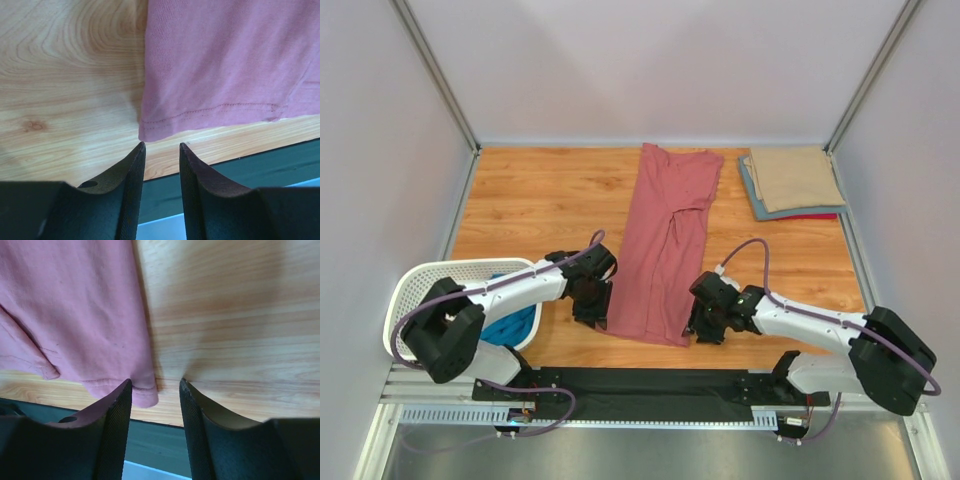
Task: Fold and stack the t-shirts
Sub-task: Fold the tshirt
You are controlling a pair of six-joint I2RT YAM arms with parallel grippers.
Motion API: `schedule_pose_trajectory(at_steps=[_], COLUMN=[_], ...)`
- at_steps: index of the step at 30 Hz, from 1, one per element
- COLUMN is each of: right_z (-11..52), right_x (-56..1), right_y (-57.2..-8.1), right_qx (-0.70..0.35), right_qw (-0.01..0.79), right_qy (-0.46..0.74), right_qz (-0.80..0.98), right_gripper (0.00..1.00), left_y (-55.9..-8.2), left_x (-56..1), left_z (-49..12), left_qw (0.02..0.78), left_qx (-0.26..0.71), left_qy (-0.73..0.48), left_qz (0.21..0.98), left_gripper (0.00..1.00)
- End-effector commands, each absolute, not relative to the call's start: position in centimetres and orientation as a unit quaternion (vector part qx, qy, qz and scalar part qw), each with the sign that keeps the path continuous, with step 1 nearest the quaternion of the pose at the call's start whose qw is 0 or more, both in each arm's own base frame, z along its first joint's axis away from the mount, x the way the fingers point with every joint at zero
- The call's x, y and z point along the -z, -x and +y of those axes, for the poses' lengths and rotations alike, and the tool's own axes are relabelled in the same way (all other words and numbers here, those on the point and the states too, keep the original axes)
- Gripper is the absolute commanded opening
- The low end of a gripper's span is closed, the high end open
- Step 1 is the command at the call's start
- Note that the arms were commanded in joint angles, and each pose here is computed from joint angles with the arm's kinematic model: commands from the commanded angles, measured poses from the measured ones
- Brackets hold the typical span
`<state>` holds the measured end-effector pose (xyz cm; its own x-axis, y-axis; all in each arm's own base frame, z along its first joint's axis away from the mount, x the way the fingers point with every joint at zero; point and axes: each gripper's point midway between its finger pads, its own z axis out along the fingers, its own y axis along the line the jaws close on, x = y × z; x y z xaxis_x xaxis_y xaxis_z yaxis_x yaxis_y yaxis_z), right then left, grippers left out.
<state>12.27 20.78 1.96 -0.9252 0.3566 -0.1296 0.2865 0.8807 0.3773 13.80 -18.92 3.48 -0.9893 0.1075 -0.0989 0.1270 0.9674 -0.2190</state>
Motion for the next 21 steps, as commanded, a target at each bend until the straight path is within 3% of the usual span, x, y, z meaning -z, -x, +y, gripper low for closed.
schedule_pose_trajectory(at_steps=[1, 5, 9, 12, 16, 21], right_z=[21.4, 20.1, 18.8, 17.9, 16.8, 16.2], right_x=[-2.1, -1.0, -0.7, -1.1, -1.7, -0.8], right_y=[-13.0, -12.3, -11.9, -11.7, -11.5, -10.5], right_qx=[-0.156, -0.127, -0.115, -0.104, -0.098, -0.099], right_qw=[0.11, 0.109, 0.118, 0.128, 0.14, 0.128], right_qy=[-0.186, -0.193, -0.193, -0.187, -0.184, -0.182], right_qz=[0.964, 0.967, 0.967, 0.968, 0.968, 0.97], right_gripper=[0.45, 0.35, 0.0, 0.0, 0.0, 0.04], left_y=[-14.3, -14.1, -14.0, -14.0, -13.9, -13.5], left_x=[-3.3, -2.3, -1.8, -1.9, -1.8, -1.7], left_z=[-19.1, -18.8, -18.9, -19.0, -19.0, -19.2], left_qw=[0.049, 0.04, 0.037, 0.038, 0.035, 0.024], left_qx=[0.114, 0.107, 0.108, 0.113, 0.112, 0.117], left_qy=[-0.066, -0.065, -0.069, -0.072, -0.073, -0.069], left_qz=[0.99, 0.991, 0.991, 0.99, 0.99, 0.99], left_gripper=[0.41, 0.41, 0.38, 0.35, 0.09, 0.0])
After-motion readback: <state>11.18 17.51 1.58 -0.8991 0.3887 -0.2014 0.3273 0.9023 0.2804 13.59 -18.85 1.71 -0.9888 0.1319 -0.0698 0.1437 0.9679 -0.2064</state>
